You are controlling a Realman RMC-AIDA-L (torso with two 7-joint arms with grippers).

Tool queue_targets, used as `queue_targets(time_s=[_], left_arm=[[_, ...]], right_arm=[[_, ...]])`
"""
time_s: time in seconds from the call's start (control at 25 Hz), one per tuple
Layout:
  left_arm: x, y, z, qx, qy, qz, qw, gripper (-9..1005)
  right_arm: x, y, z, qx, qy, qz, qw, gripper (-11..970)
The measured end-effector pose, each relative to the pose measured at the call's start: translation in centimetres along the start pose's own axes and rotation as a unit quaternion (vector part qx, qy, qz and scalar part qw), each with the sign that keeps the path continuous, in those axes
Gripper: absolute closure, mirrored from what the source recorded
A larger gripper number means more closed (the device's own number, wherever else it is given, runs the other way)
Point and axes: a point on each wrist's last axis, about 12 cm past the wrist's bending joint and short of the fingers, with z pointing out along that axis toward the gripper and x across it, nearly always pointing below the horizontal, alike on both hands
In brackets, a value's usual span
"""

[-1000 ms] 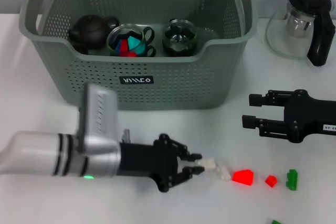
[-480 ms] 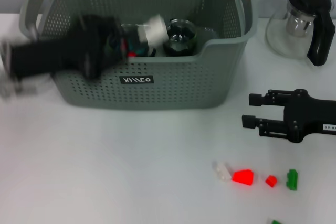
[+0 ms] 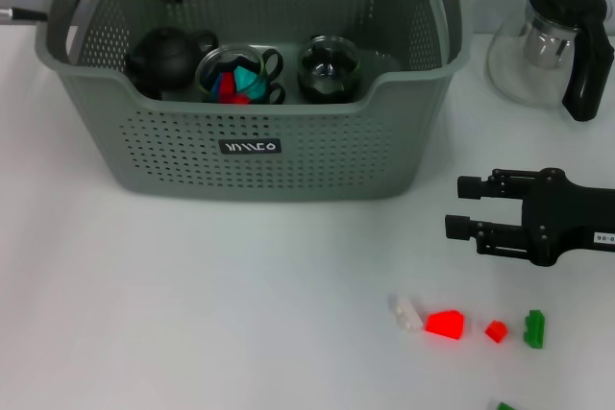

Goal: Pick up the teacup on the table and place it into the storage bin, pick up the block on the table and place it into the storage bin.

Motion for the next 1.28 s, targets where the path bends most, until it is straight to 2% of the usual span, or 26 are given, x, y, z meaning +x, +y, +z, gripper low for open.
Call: queue_targets(time_s=[0.12,0.2,0.24,0.4,0.56,0.72,0.8,0.92,1.0,1.16,1.28], left_arm=[[0.5,-0.6,1.7,-0.023,0.076,0.034,0.996,810],[0.7,-0.8,2.1,-0.026,0.086,0.041,0.995,797],[1.3,-1.4,3.3,-0.035,0.108,0.058,0.992,783],[1.5,-1.7,3.8,-0.049,0.112,0.062,0.991,730],[1.2,-1.6,3.3,-0.056,0.097,0.061,0.992,676],[1.0,-1.8,1.3,-0.049,0.024,0.035,0.998,559],[1.7,-2.0,-0.6,-0.03,-0.066,0.001,0.997,490],[3.1,-2.8,-2.7,0.025,-0.192,-0.034,0.98,432],[4.3,-3.2,-4.1,0.068,-0.26,-0.052,0.962,408],[7.4,-4.2,-5.6,0.133,-0.321,-0.073,0.935,362],[10.3,-5.9,-5.7,0.169,-0.32,-0.034,0.931,363]], right_arm=[[-0.1,0.0,0.1,0.0,0.0,-0.001,1.0,308],[-0.1,-0.1,0.2,0.0,0.0,-0.002,1.0,308],[-0.2,-0.1,0.2,-0.001,0.0,-0.002,1.0,308],[-0.3,-0.1,0.2,-0.001,0.0,-0.003,1.0,308],[-0.3,-0.1,0.2,0.0,0.0,-0.003,1.0,307],[-0.3,-0.2,0.2,0.002,-0.002,-0.004,1.0,306],[-0.3,-0.2,0.3,0.004,-0.002,-0.003,1.0,307],[-0.2,-0.2,0.4,0.006,-0.001,-0.003,1.0,307],[-0.2,-0.2,0.4,0.006,0.0,-0.002,1.0,308],[-0.1,-0.2,0.4,0.007,-0.002,-0.001,1.0,309],[-0.1,-0.2,0.4,0.008,-0.003,0.0,1.0,309]])
